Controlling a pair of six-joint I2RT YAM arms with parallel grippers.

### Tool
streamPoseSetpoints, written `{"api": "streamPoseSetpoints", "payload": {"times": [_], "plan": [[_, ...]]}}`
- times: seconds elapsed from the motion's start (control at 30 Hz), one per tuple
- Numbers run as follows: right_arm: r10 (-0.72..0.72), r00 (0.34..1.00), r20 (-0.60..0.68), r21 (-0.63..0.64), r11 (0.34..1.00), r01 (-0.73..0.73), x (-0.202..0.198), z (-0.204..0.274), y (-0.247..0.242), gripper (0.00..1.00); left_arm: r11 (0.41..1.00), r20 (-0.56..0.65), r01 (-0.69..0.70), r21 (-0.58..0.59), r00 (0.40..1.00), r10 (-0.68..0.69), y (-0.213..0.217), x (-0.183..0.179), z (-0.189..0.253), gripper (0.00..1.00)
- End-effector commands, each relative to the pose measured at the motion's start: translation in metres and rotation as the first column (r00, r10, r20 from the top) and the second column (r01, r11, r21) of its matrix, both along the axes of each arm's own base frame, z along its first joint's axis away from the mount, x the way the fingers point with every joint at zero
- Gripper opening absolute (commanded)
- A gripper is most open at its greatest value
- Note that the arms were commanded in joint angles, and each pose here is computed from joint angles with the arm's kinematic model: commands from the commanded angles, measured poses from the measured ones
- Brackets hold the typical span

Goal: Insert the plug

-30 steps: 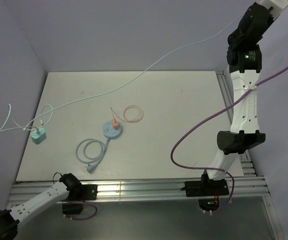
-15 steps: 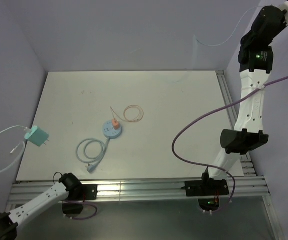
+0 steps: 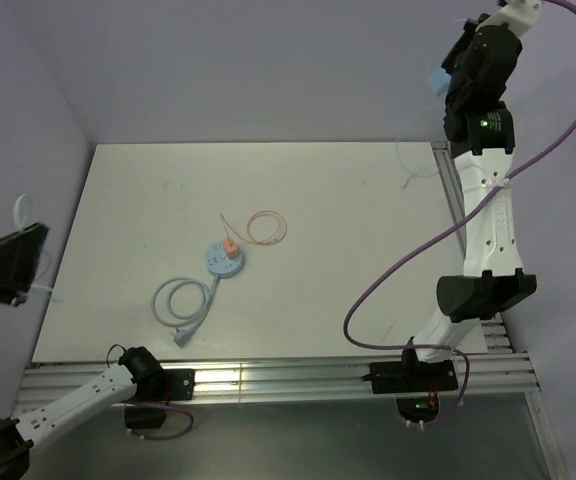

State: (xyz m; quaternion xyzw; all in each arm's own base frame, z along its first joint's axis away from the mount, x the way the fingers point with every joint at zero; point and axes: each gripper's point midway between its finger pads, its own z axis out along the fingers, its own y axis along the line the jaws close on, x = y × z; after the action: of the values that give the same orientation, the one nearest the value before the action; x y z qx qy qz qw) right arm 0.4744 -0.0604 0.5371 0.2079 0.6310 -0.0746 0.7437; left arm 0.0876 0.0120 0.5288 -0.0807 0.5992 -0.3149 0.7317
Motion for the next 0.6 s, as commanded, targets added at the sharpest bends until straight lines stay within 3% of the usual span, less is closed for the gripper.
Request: {"api": "streamPoseSetpoints", "payload": {"times": [0.0, 0.13, 0.3, 0.57], "plan": [[0.157, 0.978, 0.14, -0.018, 0.988, -0.156, -0.039, 0.052, 0.045, 0.0, 0.991, -0.003, 0.134, 0.011, 0.991, -0.134, -0.079, 0.047, 0.022, 0.0], [0.264, 0.954, 0.143, -0.006, 0.964, -0.266, -0.066, 0.054, 0.076, 0.0, 0.978, -0.093, 0.183, 0.098, 0.98, -0.174, -0.147, 0.098, 0.004, 0.0], [0.371, 0.914, 0.163, 0.029, 0.924, -0.381, -0.107, 0.053, 0.109, 0.0, 0.93, -0.121, 0.343, 0.129, 0.937, -0.329, -0.222, 0.128, -0.009, 0.0], [0.319, 0.935, 0.153, 0.062, 0.941, -0.332, -0.161, 0.043, 0.093, 0.0, 0.852, -0.25, 0.509, 0.122, 0.847, -0.47, -0.327, 0.187, -0.073, 0.0]]}}
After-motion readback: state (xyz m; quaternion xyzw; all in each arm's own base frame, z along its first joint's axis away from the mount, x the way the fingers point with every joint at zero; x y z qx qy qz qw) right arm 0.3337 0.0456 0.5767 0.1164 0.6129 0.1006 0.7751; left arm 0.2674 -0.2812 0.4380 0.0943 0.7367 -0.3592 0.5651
